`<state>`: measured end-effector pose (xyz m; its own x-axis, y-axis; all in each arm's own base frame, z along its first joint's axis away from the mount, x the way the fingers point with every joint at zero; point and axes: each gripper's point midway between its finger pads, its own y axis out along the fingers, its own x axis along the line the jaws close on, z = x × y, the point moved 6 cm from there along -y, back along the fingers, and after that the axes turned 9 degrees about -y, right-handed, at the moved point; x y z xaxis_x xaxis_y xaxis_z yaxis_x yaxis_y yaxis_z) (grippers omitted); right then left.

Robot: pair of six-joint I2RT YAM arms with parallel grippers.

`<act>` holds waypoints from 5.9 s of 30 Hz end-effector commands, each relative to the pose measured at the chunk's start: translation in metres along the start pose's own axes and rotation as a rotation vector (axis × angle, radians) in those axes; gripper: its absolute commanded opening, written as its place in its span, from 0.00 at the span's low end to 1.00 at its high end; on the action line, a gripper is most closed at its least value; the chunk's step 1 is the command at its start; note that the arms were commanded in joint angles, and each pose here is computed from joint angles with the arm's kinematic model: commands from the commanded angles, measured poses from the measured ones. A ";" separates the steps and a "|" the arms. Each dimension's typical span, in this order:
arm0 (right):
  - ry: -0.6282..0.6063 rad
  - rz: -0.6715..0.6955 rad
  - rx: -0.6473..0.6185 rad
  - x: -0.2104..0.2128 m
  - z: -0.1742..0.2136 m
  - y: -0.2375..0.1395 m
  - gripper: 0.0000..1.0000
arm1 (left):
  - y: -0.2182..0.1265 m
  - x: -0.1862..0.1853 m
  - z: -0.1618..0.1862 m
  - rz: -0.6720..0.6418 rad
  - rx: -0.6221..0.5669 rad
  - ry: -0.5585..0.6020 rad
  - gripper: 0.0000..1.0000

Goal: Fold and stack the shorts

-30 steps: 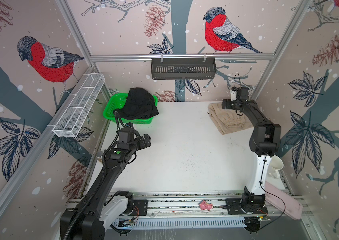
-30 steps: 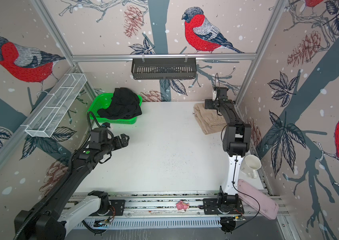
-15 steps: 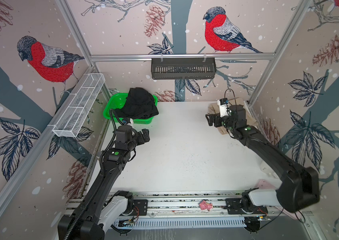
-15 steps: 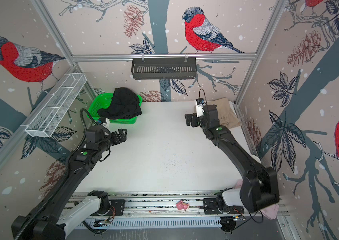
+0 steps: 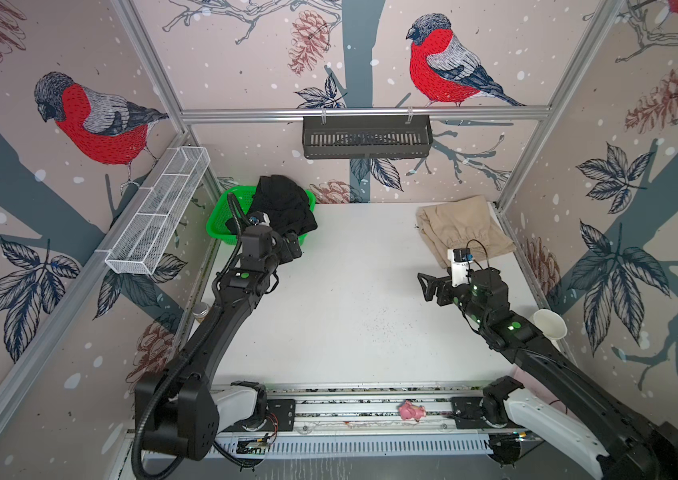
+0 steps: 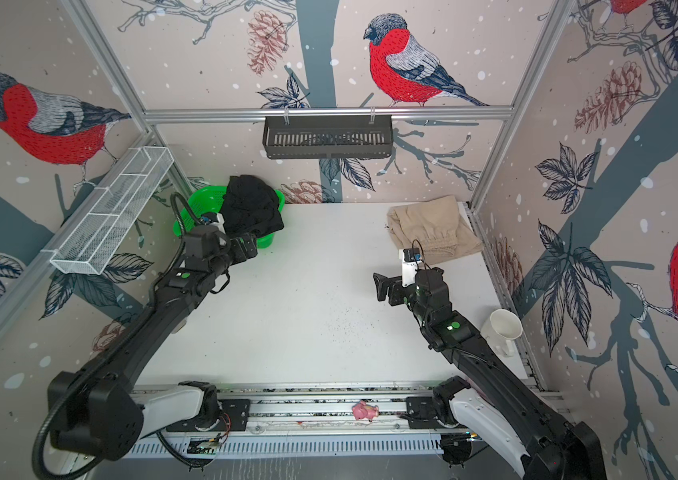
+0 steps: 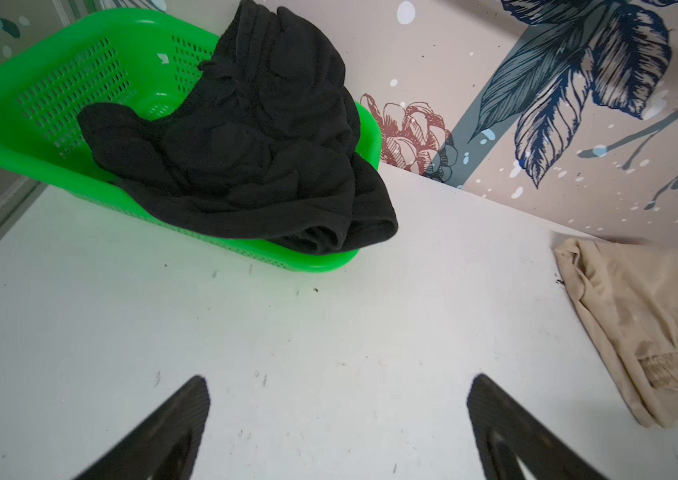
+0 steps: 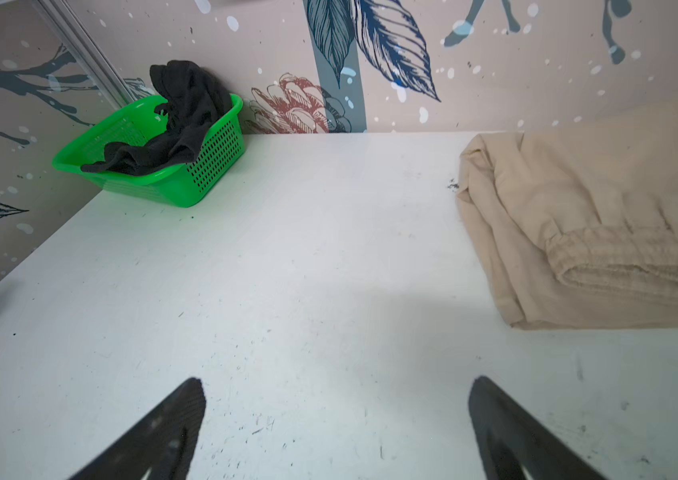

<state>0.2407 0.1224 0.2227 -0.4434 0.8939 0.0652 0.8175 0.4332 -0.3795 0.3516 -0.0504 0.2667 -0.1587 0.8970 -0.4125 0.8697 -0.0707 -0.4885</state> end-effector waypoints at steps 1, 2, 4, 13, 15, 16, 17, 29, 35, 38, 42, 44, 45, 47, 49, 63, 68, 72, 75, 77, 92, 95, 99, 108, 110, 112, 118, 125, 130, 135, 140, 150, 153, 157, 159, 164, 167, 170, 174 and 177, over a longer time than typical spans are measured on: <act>0.043 -0.024 -0.020 0.006 0.002 0.002 1.00 | 0.017 -0.007 -0.026 -0.016 -0.054 0.054 0.97; 0.047 -0.028 -0.015 0.008 0.005 0.002 1.00 | 0.024 -0.008 -0.030 -0.019 -0.043 0.057 0.97; 0.045 -0.036 -0.016 0.012 0.008 0.002 1.00 | 0.035 -0.011 -0.040 -0.038 -0.037 0.052 0.97; -0.016 -0.092 -0.056 0.030 0.015 -0.003 1.00 | 0.098 -0.003 -0.091 -0.084 -0.044 0.039 0.97; -0.020 -0.109 -0.074 0.032 0.017 -0.005 1.00 | 0.116 0.003 -0.099 -0.094 -0.046 0.036 0.97; -0.023 -0.124 -0.083 0.034 0.019 -0.006 1.00 | 0.126 0.003 -0.101 -0.084 -0.028 0.040 0.97; -0.023 -0.136 -0.087 0.035 0.020 -0.007 1.00 | 0.137 0.003 -0.101 -0.066 -0.003 0.054 0.97; 0.003 -0.138 -0.064 0.036 0.033 -0.005 1.00 | 0.239 0.029 -0.061 -0.166 0.285 0.133 0.97; 0.002 -0.122 -0.050 0.035 0.034 -0.007 1.00 | 0.267 0.049 -0.027 -0.152 0.373 0.105 0.97; 0.009 -0.106 -0.048 0.033 0.035 -0.009 1.00 | 0.276 0.055 -0.013 -0.147 0.404 0.108 0.96; 0.025 -0.084 -0.070 0.029 0.034 -0.012 1.00 | 0.283 0.062 -0.006 -0.138 0.424 0.089 0.74; 0.030 -0.073 -0.085 0.028 0.033 -0.012 1.00 | 0.284 0.066 -0.007 -0.125 0.428 0.061 0.45; 0.031 -0.072 -0.093 0.028 0.033 -0.012 1.00 | 0.283 0.068 -0.008 -0.113 0.429 0.045 0.24; 0.027 -0.068 -0.097 0.027 0.032 -0.012 1.00 | 0.280 0.074 -0.015 -0.091 0.433 -0.028 0.00; 0.024 -0.067 -0.094 0.027 0.031 -0.012 1.00 | 0.273 0.078 -0.025 -0.006 0.452 -0.096 0.00; 0.018 -0.077 -0.119 0.028 0.028 -0.012 1.00 | 0.177 0.016 -0.110 0.162 0.246 -0.043 0.00; 0.015 -0.080 -0.132 0.029 0.027 -0.010 1.00 | 0.134 -0.021 -0.150 0.242 0.153 0.003 0.00; 0.009 -0.085 -0.141 0.030 0.025 -0.007 1.00 | 0.076 -0.064 -0.186 0.345 0.048 0.064 0.00; 0.007 -0.098 -0.144 0.032 0.023 -0.003 1.00 | 0.019 -0.106 -0.208 0.494 -0.039 0.137 0.00; 0.005 -0.109 -0.149 0.033 0.021 0.000 1.00 | -0.014 -0.123 -0.221 0.534 -0.099 0.179 0.00; -0.044 -0.072 -0.124 0.030 0.007 0.001 1.00 | -0.103 -0.232 -0.145 0.816 0.000 0.249 0.00; -0.054 -0.057 -0.101 0.028 0.011 -0.001 1.00 | -0.084 -0.223 -0.112 0.814 0.012 0.188 0.00; -0.050 -0.054 -0.057 0.027 0.018 -0.003 1.00 | -0.053 -0.196 -0.068 0.734 0.077 0.132 0.00; -0.112 -0.196 -0.008 0.053 0.019 -0.002 1.00 | 0.025 -0.183 0.031 0.659 0.308 0.120 0.00; -0.094 -0.169 0.016 0.053 0.014 0.001 1.00 | 0.024 -0.207 0.045 0.703 0.330 0.158 0.00; -0.040 -0.098 0.001 0.044 0.007 0.000 1.00 | 0.021 -0.232 0.061 0.760 0.348 0.168 0.00; 0.129 0.031 -0.057 0.006 0.001 -0.010 1.00 | 0.028 -0.284 0.133 0.798 0.502 0.251 0.64; 0.096 0.009 -0.035 -0.006 -0.009 -0.016 1.00 | 0.008 -0.251 0.102 0.558 0.429 0.327 0.97; -0.070 -0.148 0.004 0.042 -0.029 0.016 1.00 | -0.015 -0.183 0.051 0.406 0.263 0.248 0.97; -0.333 -0.229 0.172 0.115 -0.031 0.077 1.00 | -0.022 -0.091 0.035 0.266 0.199 0.082 0.97; -0.499 -0.233 0.357 0.159 0.002 0.137 1.00 | -0.038 -0.041 0.041 0.213 0.156 -0.016 0.97; -0.500 -0.088 0.540 0.125 0.038 0.159 0.30 | -0.038 -0.013 0.057 0.184 0.169 -0.058 0.97; -0.450 -0.132 0.494 0.125 0.019 0.154 0.02 | -0.035 -0.010 0.060 0.190 0.174 -0.068 0.97; -0.364 -0.377 0.333 0.159 -0.033 0.139 0.01 | -0.033 -0.008 0.062 0.190 0.177 -0.073 0.97; -0.332 -0.488 0.249 0.173 -0.064 0.122 0.01 | -0.033 -0.006 0.061 0.178 0.171 -0.069 0.97; -0.200 -0.551 0.110 0.141 -0.108 0.081 0.01 | -0.034 -0.006 0.062 0.188 0.183 -0.054 0.97; -0.138 -0.475 0.160 0.103 -0.086 0.079 0.01 | -0.032 -0.010 0.067 0.234 0.204 -0.038 0.97; -0.087 -0.326 0.295 0.067 -0.043 0.084 0.04 | -0.030 -0.016 0.073 0.307 0.226 -0.025 0.97; -0.050 -0.125 0.446 0.038 0.010 0.084 0.38 | -0.023 -0.024 0.090 0.423 0.275 -0.043 0.97; -0.026 -0.093 0.492 0.035 0.023 0.081 0.58 | -0.015 -0.028 0.105 0.432 0.303 -0.024 0.97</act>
<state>0.2829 0.1949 0.1765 -0.5927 0.7969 0.1171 0.4761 0.4639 -0.7471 0.2882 -0.1062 0.1957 0.0705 0.7882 -0.6114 0.6786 -0.4871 -0.5497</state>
